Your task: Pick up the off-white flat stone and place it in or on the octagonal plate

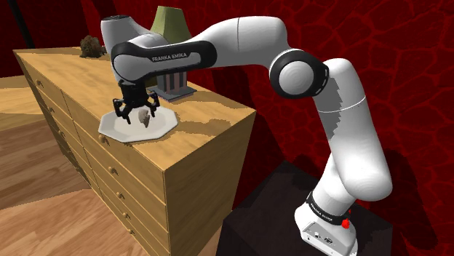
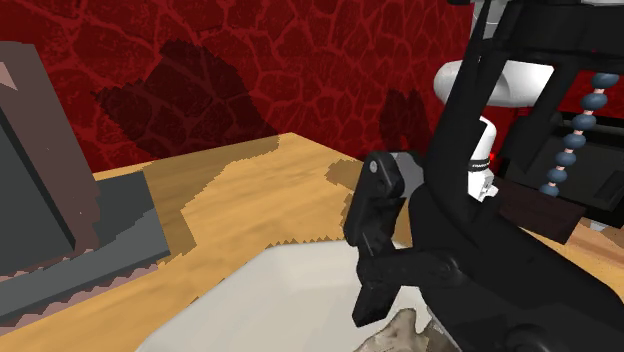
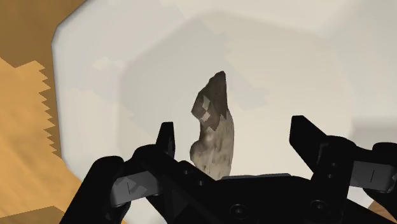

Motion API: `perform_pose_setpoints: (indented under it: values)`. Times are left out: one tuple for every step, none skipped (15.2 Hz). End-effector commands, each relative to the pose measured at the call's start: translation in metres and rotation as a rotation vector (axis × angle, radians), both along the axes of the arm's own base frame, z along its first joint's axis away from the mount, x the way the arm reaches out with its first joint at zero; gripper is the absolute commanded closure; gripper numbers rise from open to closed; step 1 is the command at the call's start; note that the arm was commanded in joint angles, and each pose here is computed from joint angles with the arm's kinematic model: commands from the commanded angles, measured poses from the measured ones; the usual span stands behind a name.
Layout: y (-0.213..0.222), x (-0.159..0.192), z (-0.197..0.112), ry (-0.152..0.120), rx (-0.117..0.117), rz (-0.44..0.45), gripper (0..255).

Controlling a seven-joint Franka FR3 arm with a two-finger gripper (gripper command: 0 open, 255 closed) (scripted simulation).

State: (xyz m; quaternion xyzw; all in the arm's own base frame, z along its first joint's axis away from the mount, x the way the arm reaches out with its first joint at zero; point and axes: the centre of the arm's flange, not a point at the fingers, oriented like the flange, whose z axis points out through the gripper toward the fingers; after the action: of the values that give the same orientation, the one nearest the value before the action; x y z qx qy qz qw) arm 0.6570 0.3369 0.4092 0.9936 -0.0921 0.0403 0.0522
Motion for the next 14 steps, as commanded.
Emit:
perform_pose_setpoints:
  values:
    - [0.000, 0.000, 0.000, 0.001, 0.000, 0.000, 0]
    - [0.000, 0.000, 0.000, 0.001, 0.000, 0.000, 0]
    - [0.001, -0.001, 0.013, 0.001, 0.000, 0.000, 0]
    - [0.003, -0.002, 0.026, 0.001, 0.000, 0.000, 0]
    - [0.004, -0.003, 0.039, 0.001, 0.000, 0.000, 0]
    - [0.005, -0.004, 0.050, 0.001, 0.000, 0.000, 0]
    - [0.005, -0.004, 0.050, 0.001, 0.000, 0.000, 0]
    - [0.005, -0.004, 0.050, 0.001, 0.000, 0.000, 0]
    - [0.005, -0.004, 0.050, 0.001, 0.000, 0.000, 0]
    - [0.005, -0.004, 0.050, 0.001, 0.000, 0.000, 0]
    - [0.005, -0.004, 0.050, 0.001, 0.000, 0.000, 0]
    - [0.005, -0.004, 0.050, 0.001, 0.000, 0.000, 0]
    - [0.005, -0.004, 0.050, 0.001, 0.000, 0.000, 0]
    - [0.005, -0.004, 0.050, 0.001, 0.000, 0.000, 0]
